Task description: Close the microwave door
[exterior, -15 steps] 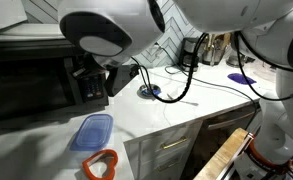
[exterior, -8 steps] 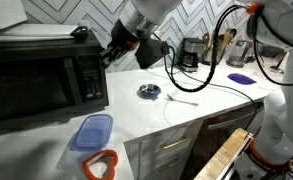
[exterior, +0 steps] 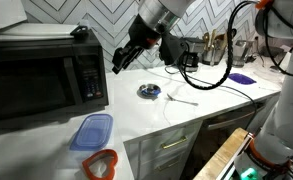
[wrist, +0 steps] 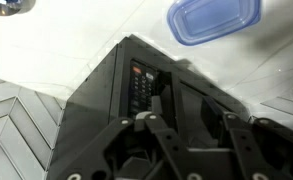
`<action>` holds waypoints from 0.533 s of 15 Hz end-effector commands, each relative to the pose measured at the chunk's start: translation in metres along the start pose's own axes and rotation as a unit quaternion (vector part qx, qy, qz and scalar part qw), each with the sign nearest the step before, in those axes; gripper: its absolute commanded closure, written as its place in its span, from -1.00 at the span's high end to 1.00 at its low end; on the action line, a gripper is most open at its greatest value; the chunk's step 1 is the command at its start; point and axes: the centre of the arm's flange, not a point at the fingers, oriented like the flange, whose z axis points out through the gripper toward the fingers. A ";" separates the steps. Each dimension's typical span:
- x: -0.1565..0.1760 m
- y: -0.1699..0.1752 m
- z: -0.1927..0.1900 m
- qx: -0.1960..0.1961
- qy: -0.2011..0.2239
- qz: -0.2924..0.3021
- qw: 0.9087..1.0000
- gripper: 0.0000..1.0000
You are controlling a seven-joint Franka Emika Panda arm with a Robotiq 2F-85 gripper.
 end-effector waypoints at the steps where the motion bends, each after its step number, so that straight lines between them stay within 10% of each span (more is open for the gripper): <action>1: -0.040 0.052 -0.042 0.008 -0.028 -0.024 0.999 0.56; 4: -0.046 0.061 -0.046 0.035 -0.043 -0.049 0.997 1.00; 8: -0.057 0.073 -0.054 0.066 -0.077 -0.068 0.992 1.00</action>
